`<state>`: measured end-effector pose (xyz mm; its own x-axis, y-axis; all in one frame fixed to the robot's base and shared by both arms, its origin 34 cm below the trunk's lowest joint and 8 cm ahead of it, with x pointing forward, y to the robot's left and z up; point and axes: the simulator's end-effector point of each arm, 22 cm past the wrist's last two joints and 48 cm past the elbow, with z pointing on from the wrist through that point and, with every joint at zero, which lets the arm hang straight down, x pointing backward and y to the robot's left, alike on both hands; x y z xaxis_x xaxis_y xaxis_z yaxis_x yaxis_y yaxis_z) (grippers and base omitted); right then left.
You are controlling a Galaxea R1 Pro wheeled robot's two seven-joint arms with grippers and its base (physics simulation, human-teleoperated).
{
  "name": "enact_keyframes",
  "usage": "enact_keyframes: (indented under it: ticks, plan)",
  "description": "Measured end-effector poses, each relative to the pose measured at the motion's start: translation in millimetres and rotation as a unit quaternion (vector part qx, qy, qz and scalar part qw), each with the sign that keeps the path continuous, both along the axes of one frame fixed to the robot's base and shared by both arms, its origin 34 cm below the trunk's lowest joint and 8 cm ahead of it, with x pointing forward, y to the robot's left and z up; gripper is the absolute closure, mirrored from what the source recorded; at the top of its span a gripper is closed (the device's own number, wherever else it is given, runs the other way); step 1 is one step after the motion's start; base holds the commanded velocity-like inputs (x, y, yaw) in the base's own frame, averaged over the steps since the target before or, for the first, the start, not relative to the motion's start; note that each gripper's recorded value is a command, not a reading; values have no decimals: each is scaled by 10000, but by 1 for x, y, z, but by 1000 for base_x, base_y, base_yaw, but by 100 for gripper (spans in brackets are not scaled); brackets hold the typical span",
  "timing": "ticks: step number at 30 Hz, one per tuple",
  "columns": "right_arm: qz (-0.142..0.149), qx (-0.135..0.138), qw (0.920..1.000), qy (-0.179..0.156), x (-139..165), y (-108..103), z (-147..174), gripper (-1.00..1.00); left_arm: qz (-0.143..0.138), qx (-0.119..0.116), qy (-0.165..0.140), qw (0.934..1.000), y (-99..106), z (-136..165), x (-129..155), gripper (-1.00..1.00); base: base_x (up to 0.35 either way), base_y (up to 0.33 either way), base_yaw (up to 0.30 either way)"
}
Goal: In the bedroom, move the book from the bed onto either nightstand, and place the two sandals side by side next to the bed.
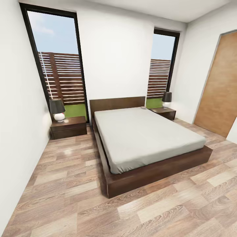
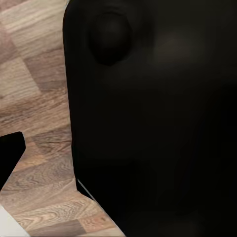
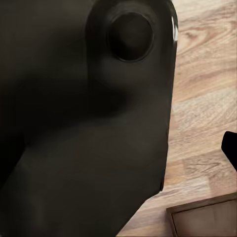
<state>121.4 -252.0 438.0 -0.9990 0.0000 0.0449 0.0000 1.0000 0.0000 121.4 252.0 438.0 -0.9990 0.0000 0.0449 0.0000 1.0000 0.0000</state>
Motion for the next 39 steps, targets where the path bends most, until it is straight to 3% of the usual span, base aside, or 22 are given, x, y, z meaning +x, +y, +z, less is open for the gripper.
enact_keyframes:
  ticks: [2, 6, 9, 15, 26, 39]
  plan:
    - [-105, 89, 9999, 48, 1, 9, 0, -100, -3, 106, -61, 9999, 11, 0, 12, -100, 0, 0, 0]
    - [-257, 150, 9995, 93, 10, 14, 0, -100, 61, 77, -46, 9999, 8, 0, 16, -100, 0, 0, 0]
    - [-259, 117, 9996, 39, 11, 18, 0, -100, 177, 13, -39, 9998, 1, 0, 6, -100, 0, 0, 0]
    - [-65, 93, 9999, -8, 3, 20, 0, -100, 47, -20, -8, 10000, -1, 0, -4, -100, 0, 0, 0]
    - [50, 46, 10000, -37, 2, 14, 0, -100, -210, -32, -22, 9998, -1, 0, -5, -100, 0, 0, 0]
    - [51, -59, 9999, -65, 3, -1, 0, -100, -211, -11, -163, 9996, 2, 0, 7, -100, 0, 0, 0]
